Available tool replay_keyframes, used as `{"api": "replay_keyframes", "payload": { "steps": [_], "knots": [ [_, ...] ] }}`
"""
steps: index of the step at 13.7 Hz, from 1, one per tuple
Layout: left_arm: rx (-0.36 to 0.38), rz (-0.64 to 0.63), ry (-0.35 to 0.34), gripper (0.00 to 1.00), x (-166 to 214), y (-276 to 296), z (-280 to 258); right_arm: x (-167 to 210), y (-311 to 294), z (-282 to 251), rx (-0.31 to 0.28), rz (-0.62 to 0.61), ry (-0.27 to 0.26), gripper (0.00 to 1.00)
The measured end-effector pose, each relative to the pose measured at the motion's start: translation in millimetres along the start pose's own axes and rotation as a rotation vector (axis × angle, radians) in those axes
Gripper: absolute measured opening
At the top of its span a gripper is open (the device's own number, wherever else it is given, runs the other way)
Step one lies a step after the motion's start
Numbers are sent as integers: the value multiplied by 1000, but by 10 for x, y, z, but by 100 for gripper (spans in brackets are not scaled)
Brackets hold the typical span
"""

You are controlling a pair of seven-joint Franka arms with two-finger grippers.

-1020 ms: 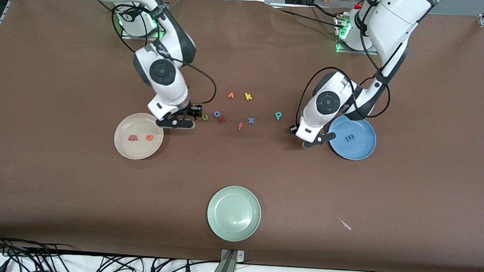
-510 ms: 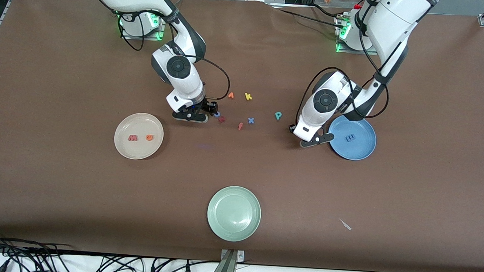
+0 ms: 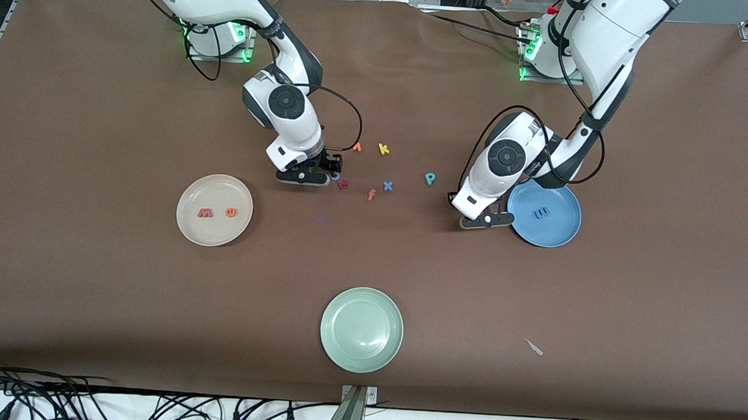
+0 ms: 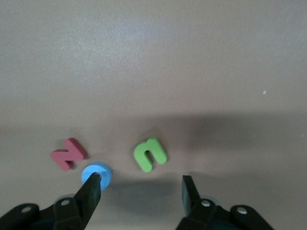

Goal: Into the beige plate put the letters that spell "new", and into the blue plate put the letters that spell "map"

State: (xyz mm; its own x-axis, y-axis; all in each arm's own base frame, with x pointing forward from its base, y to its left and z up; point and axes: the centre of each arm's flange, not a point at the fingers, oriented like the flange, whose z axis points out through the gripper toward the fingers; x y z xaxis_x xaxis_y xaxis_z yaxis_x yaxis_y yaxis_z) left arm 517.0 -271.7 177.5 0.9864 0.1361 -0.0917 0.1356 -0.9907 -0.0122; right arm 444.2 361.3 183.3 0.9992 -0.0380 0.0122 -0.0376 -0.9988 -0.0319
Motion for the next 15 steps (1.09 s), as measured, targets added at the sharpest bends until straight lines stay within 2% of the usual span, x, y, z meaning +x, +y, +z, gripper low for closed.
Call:
{"api": "replay_keyframes", "payload": {
  "steps": [3, 7, 8, 11, 12, 15],
  "knots": [
    [1, 8, 0, 42, 3, -5, 1, 21, 31, 9, -17, -27, 17, 76],
    [4, 27, 2, 44, 6, -11, 8, -2, 36, 84, -25, -41, 13, 74],
    [13, 40, 7, 48, 6, -15, 15, 0, 46, 113, -29, -48, 17, 70],
    [32, 72, 22, 48, 3, -16, 29, 21, 53, 129, -29, -56, 29, 64],
    [35, 78, 25, 48, 3, -16, 29, 24, 44, 121, -28, -58, 33, 59],
    [37, 81, 27, 45, 4, -17, 29, 58, 33, 73, -26, -61, 46, 27]
  ]
}}
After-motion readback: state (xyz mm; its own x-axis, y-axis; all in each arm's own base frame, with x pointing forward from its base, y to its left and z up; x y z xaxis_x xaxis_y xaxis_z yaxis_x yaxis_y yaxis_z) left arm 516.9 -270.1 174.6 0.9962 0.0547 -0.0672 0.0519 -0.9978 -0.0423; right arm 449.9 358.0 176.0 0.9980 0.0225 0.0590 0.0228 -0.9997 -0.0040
